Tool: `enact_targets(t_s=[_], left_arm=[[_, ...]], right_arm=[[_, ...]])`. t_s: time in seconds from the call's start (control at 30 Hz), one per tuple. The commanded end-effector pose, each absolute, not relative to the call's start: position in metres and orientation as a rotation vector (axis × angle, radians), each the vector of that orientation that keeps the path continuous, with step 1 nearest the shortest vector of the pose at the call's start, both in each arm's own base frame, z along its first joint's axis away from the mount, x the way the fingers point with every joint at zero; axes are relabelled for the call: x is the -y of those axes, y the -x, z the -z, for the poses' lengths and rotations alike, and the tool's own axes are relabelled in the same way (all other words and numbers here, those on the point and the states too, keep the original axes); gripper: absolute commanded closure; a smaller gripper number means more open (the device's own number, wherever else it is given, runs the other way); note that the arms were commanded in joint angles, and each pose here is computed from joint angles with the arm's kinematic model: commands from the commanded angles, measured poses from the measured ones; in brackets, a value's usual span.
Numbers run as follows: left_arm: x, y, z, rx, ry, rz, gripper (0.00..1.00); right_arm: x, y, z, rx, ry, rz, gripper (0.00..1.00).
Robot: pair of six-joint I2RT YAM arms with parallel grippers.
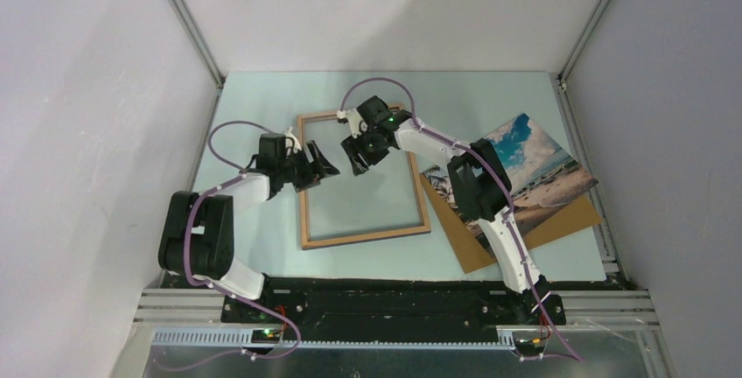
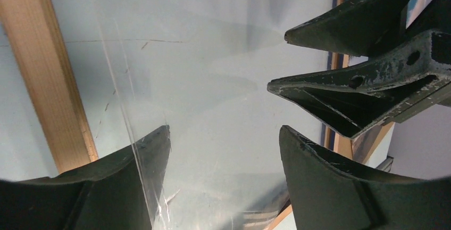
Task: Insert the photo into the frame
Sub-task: Place the photo frame item in the photo frame, then move the photo frame to the center of the board.
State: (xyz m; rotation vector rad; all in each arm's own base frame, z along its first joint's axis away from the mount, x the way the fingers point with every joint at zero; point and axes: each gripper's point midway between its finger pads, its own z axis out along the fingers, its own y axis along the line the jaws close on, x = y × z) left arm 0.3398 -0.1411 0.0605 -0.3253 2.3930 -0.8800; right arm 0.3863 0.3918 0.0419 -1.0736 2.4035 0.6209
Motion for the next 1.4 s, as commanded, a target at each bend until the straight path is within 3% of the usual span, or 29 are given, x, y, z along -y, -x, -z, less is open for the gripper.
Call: enact_targets(t_s=[0.0,0.4,0.9,1.23,1.37], left_arm=[[0.135,-0.356,-0.088,-2.319,0.245,0.797,0.18],[0.101,-0.357,-0.092,-2.342,0.287,0.571,0.04],[0.079,-0.361,-0.104,-2.302,0.302,0.426,0.01],[0.073,-0.365,-0.096,-2.351,0.262,0.366,0.02],[0.072,-0.367,-0.092,-2.368,0.248,0.365,0.02]], right_arm=[[-0.389,-0.392,-0.041,-2.408,1.051,-0.607,0.38],[-0.386,-0.390,-0.041,-2.412,1.045,-0.613,0.38],[-0.389,-0.390,-0.059,-2.388,1.033,-0.636,0.37],[-0.378,-0.397,-0.123,-2.288,0.974,-0.614,0.29],[-0.359,-0.399,-0.143,-2.257,0.948,-0.580,0.20]])
